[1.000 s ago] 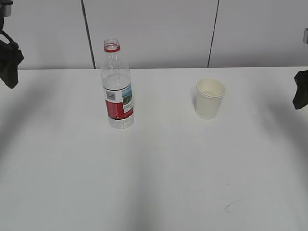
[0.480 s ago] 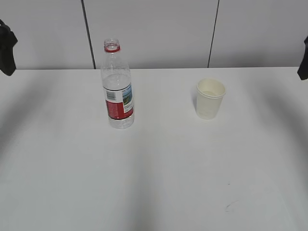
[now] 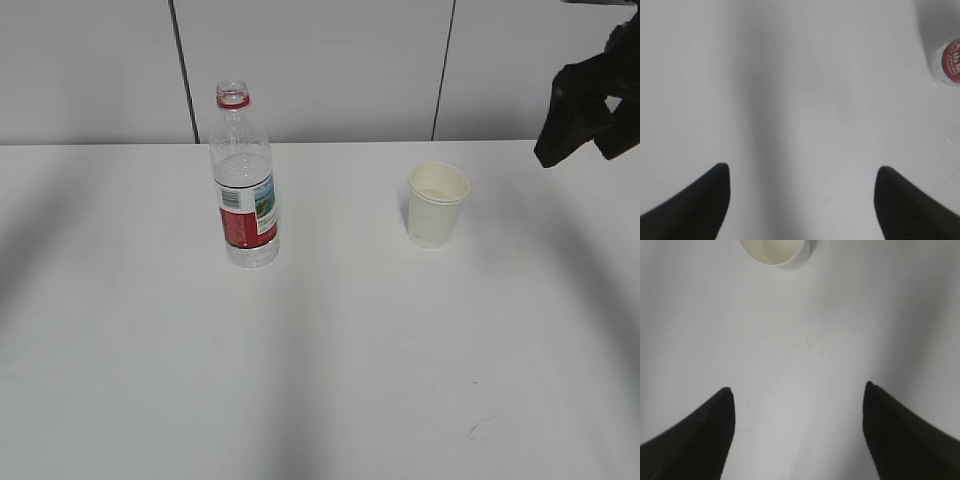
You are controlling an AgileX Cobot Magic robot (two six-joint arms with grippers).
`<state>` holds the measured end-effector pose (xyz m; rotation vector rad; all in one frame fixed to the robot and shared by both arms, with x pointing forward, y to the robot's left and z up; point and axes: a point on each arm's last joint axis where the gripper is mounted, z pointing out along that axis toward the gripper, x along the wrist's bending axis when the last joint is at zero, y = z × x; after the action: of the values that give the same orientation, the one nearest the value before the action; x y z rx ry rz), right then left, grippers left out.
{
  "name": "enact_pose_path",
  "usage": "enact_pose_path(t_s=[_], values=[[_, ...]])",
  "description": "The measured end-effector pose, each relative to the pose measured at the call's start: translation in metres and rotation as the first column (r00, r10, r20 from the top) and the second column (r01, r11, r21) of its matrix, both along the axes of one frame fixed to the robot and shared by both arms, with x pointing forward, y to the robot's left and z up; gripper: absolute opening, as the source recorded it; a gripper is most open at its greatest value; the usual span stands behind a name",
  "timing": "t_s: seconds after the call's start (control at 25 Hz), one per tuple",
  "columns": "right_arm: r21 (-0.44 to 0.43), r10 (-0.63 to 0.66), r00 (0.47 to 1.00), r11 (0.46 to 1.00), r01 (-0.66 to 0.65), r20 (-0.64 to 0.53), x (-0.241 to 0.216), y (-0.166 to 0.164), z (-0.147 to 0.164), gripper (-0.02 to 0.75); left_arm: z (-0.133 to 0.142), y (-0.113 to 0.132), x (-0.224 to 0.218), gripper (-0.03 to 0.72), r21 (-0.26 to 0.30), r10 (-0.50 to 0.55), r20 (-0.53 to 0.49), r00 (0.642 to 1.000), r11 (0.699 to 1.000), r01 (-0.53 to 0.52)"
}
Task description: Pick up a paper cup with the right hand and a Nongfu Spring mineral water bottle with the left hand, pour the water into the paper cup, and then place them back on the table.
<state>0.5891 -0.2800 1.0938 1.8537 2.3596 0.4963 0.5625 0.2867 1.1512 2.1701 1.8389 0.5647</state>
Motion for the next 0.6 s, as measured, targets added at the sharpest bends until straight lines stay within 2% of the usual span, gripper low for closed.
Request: enact_pose_path(t_s=[0.2, 0.6], values=[[-0.051, 0.011, 1.0, 0.999, -0.011, 0.011, -0.002, -0.002, 0.003, 0.585, 0.006, 0.002, -0.022, 0.529, -0.004, 0.006, 0.013, 1.0, 1.0, -0.005], [-0.065, 0.011, 0.996, 0.998, -0.005, 0.092, -0.046, -0.004, 0.035, 0.585, -0.018, 0.006, -0.097, 0.529, -0.019, 0.018, -0.053, 0.998, 1.0, -0.019]])
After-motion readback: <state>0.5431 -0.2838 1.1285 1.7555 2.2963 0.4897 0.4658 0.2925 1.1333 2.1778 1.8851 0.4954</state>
